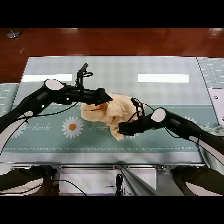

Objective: Fold the shirts.

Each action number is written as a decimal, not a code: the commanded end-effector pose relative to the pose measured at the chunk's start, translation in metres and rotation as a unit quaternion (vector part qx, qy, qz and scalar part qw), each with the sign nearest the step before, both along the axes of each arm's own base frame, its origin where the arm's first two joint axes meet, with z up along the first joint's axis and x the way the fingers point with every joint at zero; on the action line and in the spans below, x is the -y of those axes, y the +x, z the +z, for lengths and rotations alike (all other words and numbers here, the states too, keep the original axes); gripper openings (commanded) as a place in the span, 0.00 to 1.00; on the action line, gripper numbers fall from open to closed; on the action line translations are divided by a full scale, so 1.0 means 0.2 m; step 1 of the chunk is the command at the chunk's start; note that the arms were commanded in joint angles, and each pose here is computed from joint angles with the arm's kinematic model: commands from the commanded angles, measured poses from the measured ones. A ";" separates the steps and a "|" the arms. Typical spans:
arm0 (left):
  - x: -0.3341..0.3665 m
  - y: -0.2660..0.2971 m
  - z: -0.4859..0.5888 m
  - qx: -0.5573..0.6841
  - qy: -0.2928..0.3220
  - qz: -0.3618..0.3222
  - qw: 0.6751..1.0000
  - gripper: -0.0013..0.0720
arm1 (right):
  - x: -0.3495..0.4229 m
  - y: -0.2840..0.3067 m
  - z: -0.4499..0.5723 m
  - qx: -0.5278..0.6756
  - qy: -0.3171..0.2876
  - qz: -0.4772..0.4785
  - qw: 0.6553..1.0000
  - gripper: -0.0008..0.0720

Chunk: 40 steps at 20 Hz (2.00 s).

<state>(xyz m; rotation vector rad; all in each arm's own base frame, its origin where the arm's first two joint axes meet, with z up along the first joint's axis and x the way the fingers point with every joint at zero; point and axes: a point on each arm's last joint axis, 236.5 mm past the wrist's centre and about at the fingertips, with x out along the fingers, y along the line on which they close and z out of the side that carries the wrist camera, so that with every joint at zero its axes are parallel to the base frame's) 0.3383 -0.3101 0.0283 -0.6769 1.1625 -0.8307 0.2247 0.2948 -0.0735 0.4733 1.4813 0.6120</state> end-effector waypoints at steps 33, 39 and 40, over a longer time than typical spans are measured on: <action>-0.99 -0.66 0.85 0.147 0.235 0.108 0.955 0.05 | 1.00 -0.29 1.52 0.300 -0.150 -0.057 0.940 0.03; -0.92 -0.10 0.46 0.132 0.180 0.173 0.959 0.06 | 1.15 0.08 0.96 0.248 -0.203 -0.167 0.933 0.03; -0.87 -0.01 0.43 0.130 0.158 0.170 0.964 0.06 | 1.17 0.15 0.91 0.238 -0.203 -0.182 0.932 0.03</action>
